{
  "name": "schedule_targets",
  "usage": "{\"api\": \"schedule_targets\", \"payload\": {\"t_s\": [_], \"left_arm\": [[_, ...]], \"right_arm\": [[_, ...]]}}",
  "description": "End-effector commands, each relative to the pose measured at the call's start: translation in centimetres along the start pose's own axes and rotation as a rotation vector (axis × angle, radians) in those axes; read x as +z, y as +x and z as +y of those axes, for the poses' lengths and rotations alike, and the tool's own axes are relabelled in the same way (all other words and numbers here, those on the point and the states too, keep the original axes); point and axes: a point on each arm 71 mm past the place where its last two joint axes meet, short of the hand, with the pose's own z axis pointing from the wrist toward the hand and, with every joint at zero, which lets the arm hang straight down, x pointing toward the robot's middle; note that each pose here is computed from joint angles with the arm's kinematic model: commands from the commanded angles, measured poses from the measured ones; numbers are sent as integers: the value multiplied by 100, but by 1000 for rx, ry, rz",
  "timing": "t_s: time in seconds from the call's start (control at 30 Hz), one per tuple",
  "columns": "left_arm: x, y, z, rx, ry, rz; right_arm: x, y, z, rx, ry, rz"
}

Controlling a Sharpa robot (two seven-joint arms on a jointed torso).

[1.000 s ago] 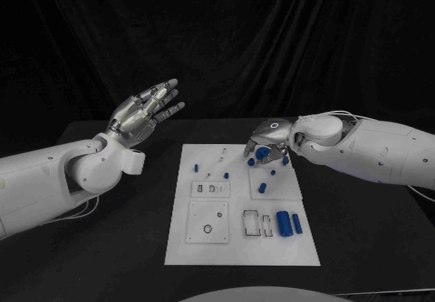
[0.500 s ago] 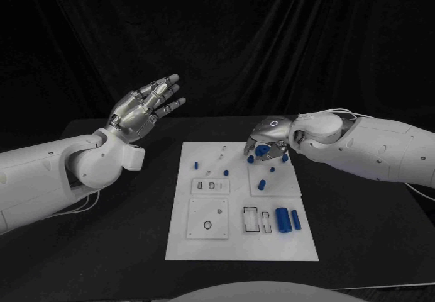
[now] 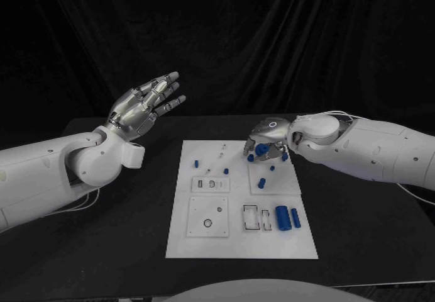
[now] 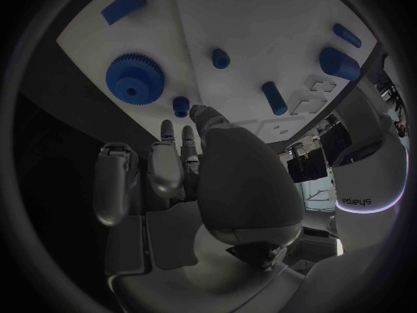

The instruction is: Assemble the parts on the task board

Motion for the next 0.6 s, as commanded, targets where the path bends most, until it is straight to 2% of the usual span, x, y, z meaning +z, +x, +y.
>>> {"api": "schedule_targets", "payload": {"t_s": [0.03, 0.6], "left_arm": [[9, 19, -38, -11, 55, 14], [17, 22, -20, -15, 46, 19]], "right_arm": [[6, 5, 1, -14, -2, -23], [67, 95, 34, -8, -11, -21]]}}
